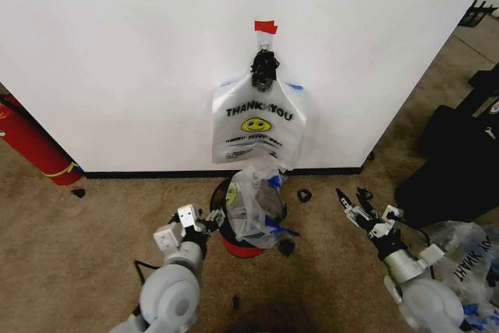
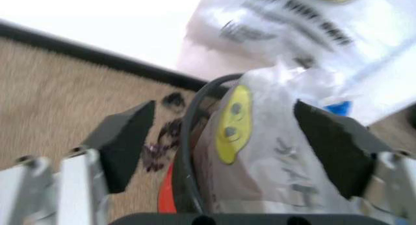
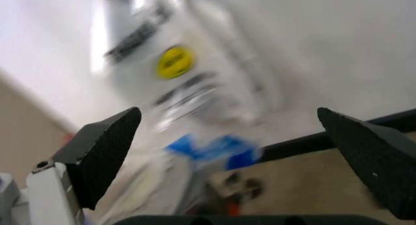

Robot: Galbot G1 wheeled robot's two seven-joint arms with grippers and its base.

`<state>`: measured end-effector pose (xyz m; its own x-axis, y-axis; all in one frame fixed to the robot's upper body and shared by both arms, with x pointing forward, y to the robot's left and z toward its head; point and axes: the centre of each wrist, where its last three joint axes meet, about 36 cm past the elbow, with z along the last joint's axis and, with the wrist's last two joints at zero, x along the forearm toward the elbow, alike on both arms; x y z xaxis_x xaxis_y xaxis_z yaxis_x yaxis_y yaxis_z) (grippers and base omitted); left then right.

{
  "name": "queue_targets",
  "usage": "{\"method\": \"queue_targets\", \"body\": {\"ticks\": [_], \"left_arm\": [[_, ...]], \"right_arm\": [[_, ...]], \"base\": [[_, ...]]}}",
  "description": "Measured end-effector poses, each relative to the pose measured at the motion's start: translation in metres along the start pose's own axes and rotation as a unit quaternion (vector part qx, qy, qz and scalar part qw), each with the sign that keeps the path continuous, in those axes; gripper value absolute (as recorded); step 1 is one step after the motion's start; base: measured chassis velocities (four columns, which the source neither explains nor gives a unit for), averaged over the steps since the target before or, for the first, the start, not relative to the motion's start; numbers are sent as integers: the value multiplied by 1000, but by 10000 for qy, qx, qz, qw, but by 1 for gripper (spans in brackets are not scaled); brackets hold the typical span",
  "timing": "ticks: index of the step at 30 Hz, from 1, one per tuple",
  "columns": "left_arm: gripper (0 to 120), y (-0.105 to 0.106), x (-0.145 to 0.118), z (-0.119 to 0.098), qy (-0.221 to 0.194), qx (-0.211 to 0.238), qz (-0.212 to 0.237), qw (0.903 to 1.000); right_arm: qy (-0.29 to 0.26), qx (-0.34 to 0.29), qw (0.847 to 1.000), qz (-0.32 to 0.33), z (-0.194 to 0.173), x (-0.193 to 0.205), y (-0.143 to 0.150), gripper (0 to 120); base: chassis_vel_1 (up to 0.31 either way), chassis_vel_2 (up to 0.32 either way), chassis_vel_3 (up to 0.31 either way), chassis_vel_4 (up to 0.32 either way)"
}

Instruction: Pick up the garbage bag from the wall and place it over the trash bin.

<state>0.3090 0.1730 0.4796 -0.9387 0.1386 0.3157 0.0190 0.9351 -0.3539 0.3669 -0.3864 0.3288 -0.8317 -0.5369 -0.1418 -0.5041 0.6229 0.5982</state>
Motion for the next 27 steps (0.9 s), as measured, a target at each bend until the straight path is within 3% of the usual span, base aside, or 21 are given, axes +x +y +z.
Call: {"method": "queue_targets", "body": {"ticks": [3,11,20,27], "left_arm": [[98,-4,11,-5,-176,-108,268,9994],[100,-14,10,-8,-172,-152,687,9974],[100,-17,14,-12,-322,-19,829,9960],[100,-13,14,-13,-387,-20,818,9959]], "right_arm": [[263,-250,9968,-717,4,0,-30,100],[737,-720,9810,-1645,27,-4,-68,100],[975,-997,9730,-1840,52,-64,-93,100],[1220,-1097,9644,-2073,62,-83,-108,100]], "base": [[0,0,0,0],[0,0,0,0],[0,0,0,0],[0,0,0,0]]}}
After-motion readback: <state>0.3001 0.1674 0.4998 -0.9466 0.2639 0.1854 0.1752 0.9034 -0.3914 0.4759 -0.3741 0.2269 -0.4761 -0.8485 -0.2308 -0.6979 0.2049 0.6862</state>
